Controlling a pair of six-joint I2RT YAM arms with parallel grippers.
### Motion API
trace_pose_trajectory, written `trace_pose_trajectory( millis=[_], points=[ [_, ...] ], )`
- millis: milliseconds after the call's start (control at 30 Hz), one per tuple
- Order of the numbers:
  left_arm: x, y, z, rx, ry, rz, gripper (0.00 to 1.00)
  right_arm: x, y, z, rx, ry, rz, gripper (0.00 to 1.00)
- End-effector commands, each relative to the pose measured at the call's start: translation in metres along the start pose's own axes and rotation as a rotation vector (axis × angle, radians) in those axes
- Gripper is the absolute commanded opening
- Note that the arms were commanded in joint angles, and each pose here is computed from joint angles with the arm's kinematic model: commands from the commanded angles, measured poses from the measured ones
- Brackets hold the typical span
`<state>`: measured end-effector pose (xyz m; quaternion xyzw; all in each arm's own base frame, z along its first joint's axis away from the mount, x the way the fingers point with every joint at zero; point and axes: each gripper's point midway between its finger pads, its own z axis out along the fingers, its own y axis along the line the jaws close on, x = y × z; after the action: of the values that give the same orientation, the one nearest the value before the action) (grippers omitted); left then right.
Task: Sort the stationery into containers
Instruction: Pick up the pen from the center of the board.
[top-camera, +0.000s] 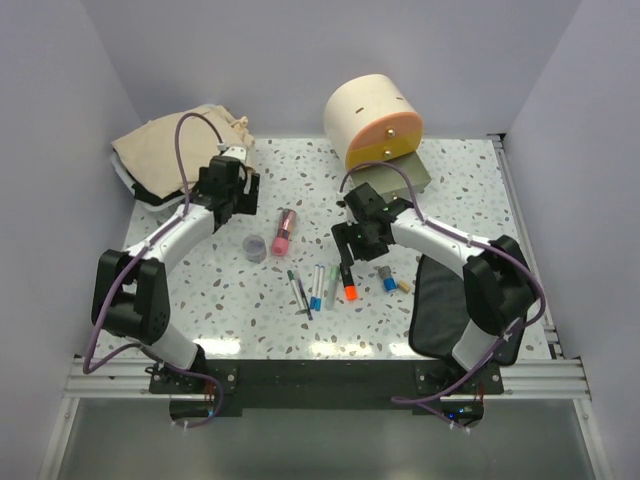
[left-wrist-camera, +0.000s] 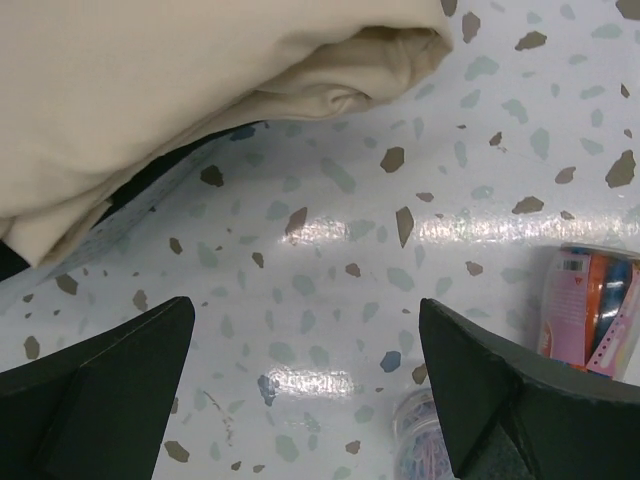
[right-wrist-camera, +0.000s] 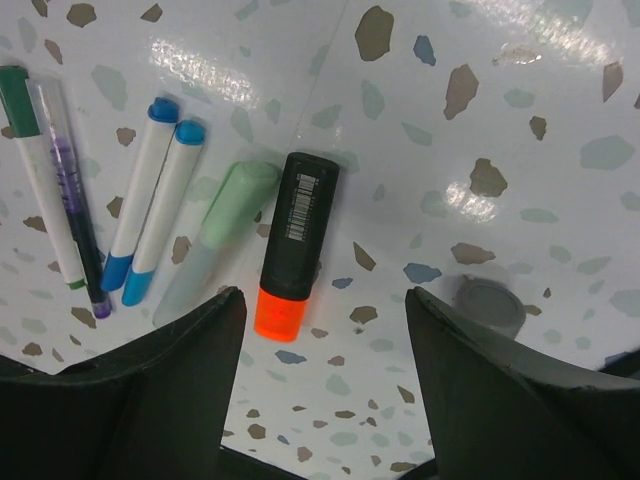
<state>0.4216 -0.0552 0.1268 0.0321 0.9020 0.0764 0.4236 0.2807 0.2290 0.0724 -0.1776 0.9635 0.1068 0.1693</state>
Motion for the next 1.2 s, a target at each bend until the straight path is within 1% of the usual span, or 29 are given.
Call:
trace_pose_trajectory(
  millis=[0, 167, 367, 400, 567, 633, 700, 800, 833, 867, 933, 967, 1000, 1033, 1100, 1133, 1167],
  points=[
    [-0.048, 0.030, -0.025, -0.121, -0.165, -0.046, 0.99, -0.004, 0.009, -0.002, 0.029, -0.007, 0.073, 0.69],
    [-0.048, 0.032, -0.032, -0.127, -0.178, -0.051, 1.00, 0.012, 0.018, 0.010, 0.038, 0.057, 0.049, 0.68],
    [-0.051, 0.034, -0.035, -0.134, -0.189, -0.060, 1.00, 0.033, 0.009, 0.030, 0.089, 0.134, 0.060, 0.65],
    [-0.052, 0.035, -0.035, -0.138, -0.193, -0.062, 1.00, 0.034, 0.009, 0.032, 0.091, 0.139, 0.057, 0.62],
    [-0.055, 0.038, -0.037, -0.147, -0.201, -0.063, 1.00, 0.037, 0.009, 0.045, 0.095, 0.155, 0.054, 0.57],
    [-0.056, 0.038, -0.039, -0.147, -0.204, -0.065, 1.00, 0.038, 0.009, 0.050, 0.099, 0.164, 0.039, 0.54],
    [-0.055, 0.039, -0.038, -0.148, -0.201, -0.069, 1.00, 0.038, 0.012, 0.056, 0.100, 0.158, 0.001, 0.54],
    [-0.055, 0.040, -0.037, -0.147, -0.202, -0.071, 1.00, 0.033, 0.013, 0.059, 0.099, 0.132, -0.065, 0.38],
    [-0.056, 0.039, -0.037, -0.144, -0.203, -0.069, 1.00, 0.030, 0.013, 0.057, 0.097, 0.122, -0.084, 0.30],
    [-0.057, 0.040, -0.036, -0.142, -0.202, -0.068, 1.00, 0.025, 0.014, 0.054, 0.091, 0.105, -0.106, 0.25],
    [-0.060, 0.039, -0.036, -0.130, -0.203, -0.064, 1.00, 0.012, 0.017, 0.037, 0.061, 0.051, -0.180, 0.17],
    [-0.061, 0.040, -0.034, -0.131, -0.201, -0.060, 1.00, 0.008, 0.019, 0.027, 0.054, 0.031, -0.205, 0.08],
    [-0.066, 0.039, -0.035, -0.119, -0.208, -0.059, 1.00, 0.004, 0.018, 0.017, 0.050, 0.016, -0.251, 0.05],
    [-0.069, 0.040, -0.034, -0.112, -0.213, -0.056, 1.00, -0.006, 0.021, -0.002, 0.034, -0.032, -0.276, 0.01],
    [-0.079, 0.038, -0.035, -0.074, -0.227, -0.041, 1.00, -0.015, 0.021, -0.029, 0.023, -0.063, -0.362, 0.00],
    [-0.082, 0.036, -0.036, -0.056, -0.233, -0.022, 0.99, -0.023, 0.021, -0.044, 0.018, -0.097, -0.408, 0.00],
    [-0.085, 0.036, -0.038, -0.046, -0.240, 0.027, 0.99, -0.036, 0.026, -0.070, -0.008, -0.155, -0.444, 0.00]
  ],
)
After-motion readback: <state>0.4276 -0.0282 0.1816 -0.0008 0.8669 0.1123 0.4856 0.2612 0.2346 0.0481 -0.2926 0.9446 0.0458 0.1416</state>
